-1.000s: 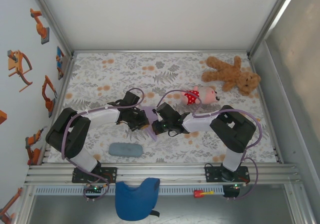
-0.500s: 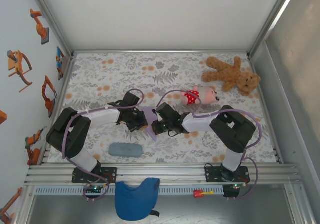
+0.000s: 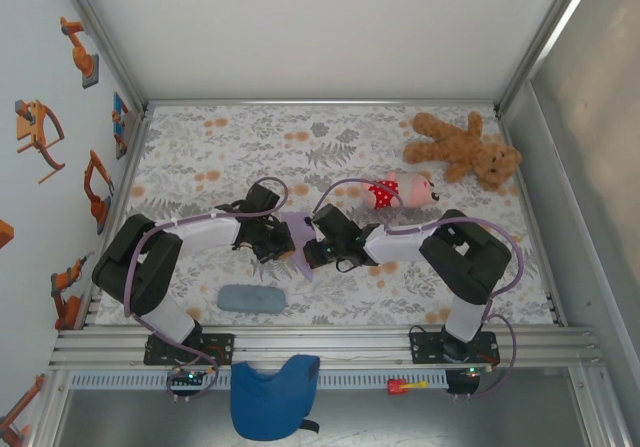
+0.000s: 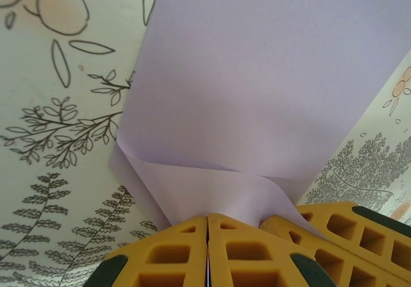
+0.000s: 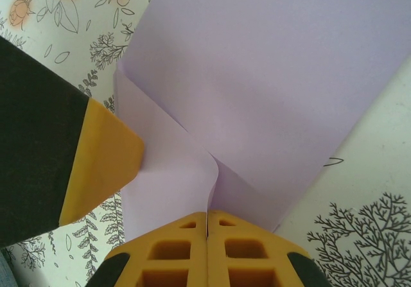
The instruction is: Fold a paper plane with a square sheet of paper (pick it up from the middle)
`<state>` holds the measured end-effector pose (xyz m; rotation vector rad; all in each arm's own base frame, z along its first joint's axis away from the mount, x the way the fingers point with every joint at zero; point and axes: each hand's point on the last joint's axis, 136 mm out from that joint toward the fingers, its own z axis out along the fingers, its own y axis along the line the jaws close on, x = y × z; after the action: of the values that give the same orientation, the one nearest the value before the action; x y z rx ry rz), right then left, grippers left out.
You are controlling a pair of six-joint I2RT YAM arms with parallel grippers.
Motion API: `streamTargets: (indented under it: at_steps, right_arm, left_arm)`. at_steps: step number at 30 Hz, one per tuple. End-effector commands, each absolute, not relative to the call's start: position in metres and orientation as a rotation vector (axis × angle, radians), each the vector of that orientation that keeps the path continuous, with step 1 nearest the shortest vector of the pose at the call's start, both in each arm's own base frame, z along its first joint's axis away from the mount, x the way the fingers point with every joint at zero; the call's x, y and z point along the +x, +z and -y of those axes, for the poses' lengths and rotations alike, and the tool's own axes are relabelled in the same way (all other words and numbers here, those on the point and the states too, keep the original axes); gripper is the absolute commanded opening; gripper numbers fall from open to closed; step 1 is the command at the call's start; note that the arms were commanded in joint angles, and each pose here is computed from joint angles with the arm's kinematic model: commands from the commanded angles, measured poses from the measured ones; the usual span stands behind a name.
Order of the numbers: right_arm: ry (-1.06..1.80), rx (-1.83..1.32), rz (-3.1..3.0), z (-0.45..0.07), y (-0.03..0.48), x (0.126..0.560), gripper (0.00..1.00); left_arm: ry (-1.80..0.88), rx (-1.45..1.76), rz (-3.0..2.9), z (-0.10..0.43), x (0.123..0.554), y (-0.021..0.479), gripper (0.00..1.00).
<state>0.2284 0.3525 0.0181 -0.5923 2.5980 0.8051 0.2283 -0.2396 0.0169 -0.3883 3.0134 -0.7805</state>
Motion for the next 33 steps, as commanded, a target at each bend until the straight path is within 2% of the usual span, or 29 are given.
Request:
streamTargets:
  at_steps: [1,10,17,21,25,28,33]
  right_arm:
    - [0.768,-0.576,-2.649,-0.347,0.010,0.228,0.01]
    - [0.789,-0.558,-2.626,-0.349,0.020,0.233,0.04]
    - [0.817,-0.469,-2.583,-0.346,0.046,0.241,0.19]
    - [0.769,-0.402,-2.549,-0.333,0.064,0.246,0.21]
    - [0.845,-0.435,-2.564,-0.337,0.071,0.234,0.21]
    - [1.009,-0.502,-2.575,-0.354,0.073,0.219,0.13]
    - [1.107,-0.525,-2.605,-0.367,0.065,0.206,0.05]
  left_arm:
    - [-0.687,-0.421,-3.066,0.227,0.216,0.005,0.09]
    - [-0.665,-0.435,-3.073,0.223,0.212,-0.001,0.09]
    - [-0.637,-0.441,-3.084,0.220,0.211,-0.007,0.08]
    - [-0.631,-0.444,-3.087,0.219,0.210,-0.008,0.08]
    - [-0.632,-0.441,-3.083,0.219,0.212,-0.007,0.08]
    - [-0.634,-0.439,-3.081,0.220,0.212,-0.007,0.08]
    - [-0.632,-0.442,-3.081,0.219,0.211,-0.006,0.08]
